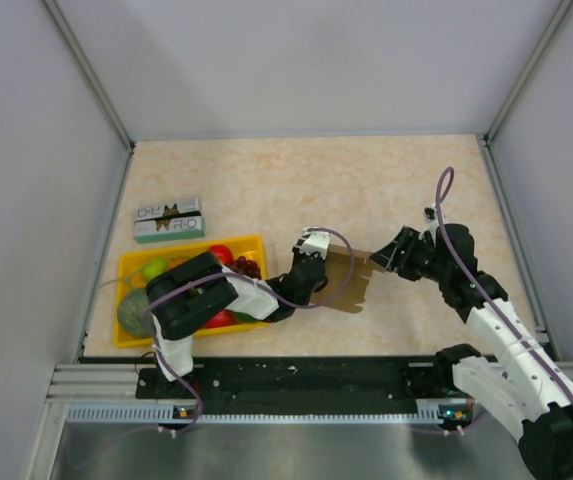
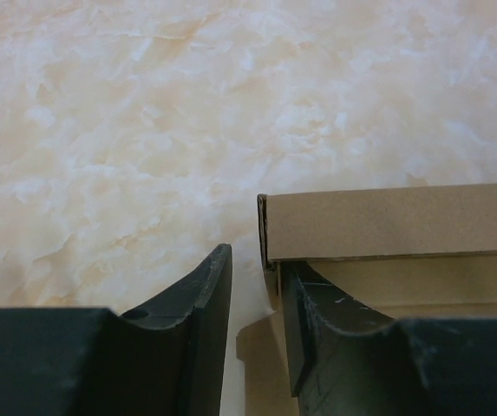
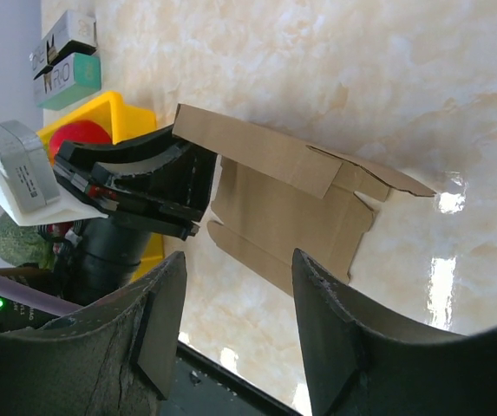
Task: Fold the paper box
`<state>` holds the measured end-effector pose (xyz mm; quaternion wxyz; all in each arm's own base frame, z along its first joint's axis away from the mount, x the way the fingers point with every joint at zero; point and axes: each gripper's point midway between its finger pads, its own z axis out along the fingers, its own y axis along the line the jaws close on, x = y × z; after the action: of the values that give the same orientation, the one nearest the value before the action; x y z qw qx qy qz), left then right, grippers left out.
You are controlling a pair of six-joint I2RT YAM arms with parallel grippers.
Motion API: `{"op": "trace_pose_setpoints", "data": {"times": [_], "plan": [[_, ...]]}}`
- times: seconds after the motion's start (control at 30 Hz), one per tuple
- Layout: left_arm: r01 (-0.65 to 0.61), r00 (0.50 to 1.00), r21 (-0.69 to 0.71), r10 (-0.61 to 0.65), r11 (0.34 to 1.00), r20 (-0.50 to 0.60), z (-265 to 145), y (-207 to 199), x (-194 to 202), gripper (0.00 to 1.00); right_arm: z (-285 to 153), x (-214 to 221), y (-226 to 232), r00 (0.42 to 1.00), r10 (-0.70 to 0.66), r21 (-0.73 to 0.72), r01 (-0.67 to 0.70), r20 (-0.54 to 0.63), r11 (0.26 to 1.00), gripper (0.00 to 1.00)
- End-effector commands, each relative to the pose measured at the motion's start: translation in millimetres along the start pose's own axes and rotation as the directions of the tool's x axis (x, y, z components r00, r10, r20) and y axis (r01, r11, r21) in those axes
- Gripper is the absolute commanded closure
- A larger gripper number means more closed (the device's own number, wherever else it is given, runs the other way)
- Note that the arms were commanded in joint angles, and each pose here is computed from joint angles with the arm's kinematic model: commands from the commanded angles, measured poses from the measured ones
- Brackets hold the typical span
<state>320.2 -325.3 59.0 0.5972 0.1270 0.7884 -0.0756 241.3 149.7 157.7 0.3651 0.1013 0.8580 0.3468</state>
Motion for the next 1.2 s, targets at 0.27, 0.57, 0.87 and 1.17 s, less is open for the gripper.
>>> {"op": "trace_pose_setpoints", "data": {"times": [0.27, 0.57, 0.87, 1.17], "plan": [[0.027, 0.991, -0.025, -0.023, 0.999, 0.135, 15.9, -7.2, -35.5, 1.0, 5.6, 6.8, -10.1, 0.977, 0.215, 0.057, -0.215, 0.005, 0.975, 0.48], [0.077, 0.996, -0.05, -0.079, 0.996, -0.046, -40.7, 25.4, -62.2, 1.0, -23.8, -20.4, 25.2, 0.989, 0.147, 0.04, -0.147, 0.003, 0.988, 0.51], [0.052, 0.989, -0.108, -0.066, 0.993, -0.132, -80.4, 57.1, -80.3, 1.0, -67.3, -49.3, 102.0, 0.995, 0.088, -0.115, -0.081, 0.052, 0.99, 0.51], [0.104, 0.989, -0.207, -0.124, 0.973, -0.082, -95.2, 81.5, -99.3, 1.0, -32.8, -40.0, 147.6, 0.995, 0.095, -0.207, -0.101, -0.041, 0.973, 0.49]]}}
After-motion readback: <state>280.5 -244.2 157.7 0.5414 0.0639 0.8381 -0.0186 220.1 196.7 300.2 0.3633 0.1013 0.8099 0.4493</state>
